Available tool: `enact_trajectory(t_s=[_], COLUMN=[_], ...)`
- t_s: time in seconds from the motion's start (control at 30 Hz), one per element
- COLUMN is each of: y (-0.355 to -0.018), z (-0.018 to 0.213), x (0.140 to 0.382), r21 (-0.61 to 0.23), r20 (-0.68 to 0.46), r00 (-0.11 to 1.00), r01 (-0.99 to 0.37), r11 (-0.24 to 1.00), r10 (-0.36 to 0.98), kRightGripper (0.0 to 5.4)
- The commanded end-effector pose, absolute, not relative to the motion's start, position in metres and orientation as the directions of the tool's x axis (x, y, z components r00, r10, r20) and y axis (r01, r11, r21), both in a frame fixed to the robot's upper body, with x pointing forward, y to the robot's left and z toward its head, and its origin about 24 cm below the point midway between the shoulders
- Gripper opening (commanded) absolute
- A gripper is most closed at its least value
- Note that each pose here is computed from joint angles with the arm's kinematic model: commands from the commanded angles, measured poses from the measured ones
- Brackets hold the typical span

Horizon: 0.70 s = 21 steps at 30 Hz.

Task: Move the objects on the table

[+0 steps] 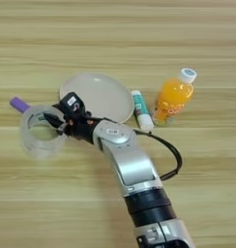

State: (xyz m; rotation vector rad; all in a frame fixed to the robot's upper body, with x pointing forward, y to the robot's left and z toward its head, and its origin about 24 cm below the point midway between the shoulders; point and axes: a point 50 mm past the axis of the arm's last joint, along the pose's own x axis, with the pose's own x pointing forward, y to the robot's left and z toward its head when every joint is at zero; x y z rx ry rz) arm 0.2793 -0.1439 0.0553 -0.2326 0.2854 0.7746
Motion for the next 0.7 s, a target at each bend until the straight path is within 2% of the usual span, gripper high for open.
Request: enact_trajectory(t_s=[0.03, 0.23, 0.37, 0.53, 0.7], y=[-0.144, -0.145, -0.148, -0.149, -0.158], z=[0.061, 0.079, 0.106, 0.147, 0.161], x=[0.282, 0.285, 0.285, 0.283, 0.292], r21=[-0.145, -0.179, -0.225, -0.27, -0.288], r20=[-0.331, -0.273, -0.192, -0.051, 0.009], r00=[0.696, 0.716, 0.733, 0.752, 0.793], r01=[-0.705, -0.694, -0.68, -0.644, -0.581], r11=[0.694, 0.697, 0.698, 0.716, 0.761], r10=[0.637, 0.643, 0.652, 0.657, 0.609], kRightGripper=[2.46, 3.15, 3.53, 4.36, 5.03])
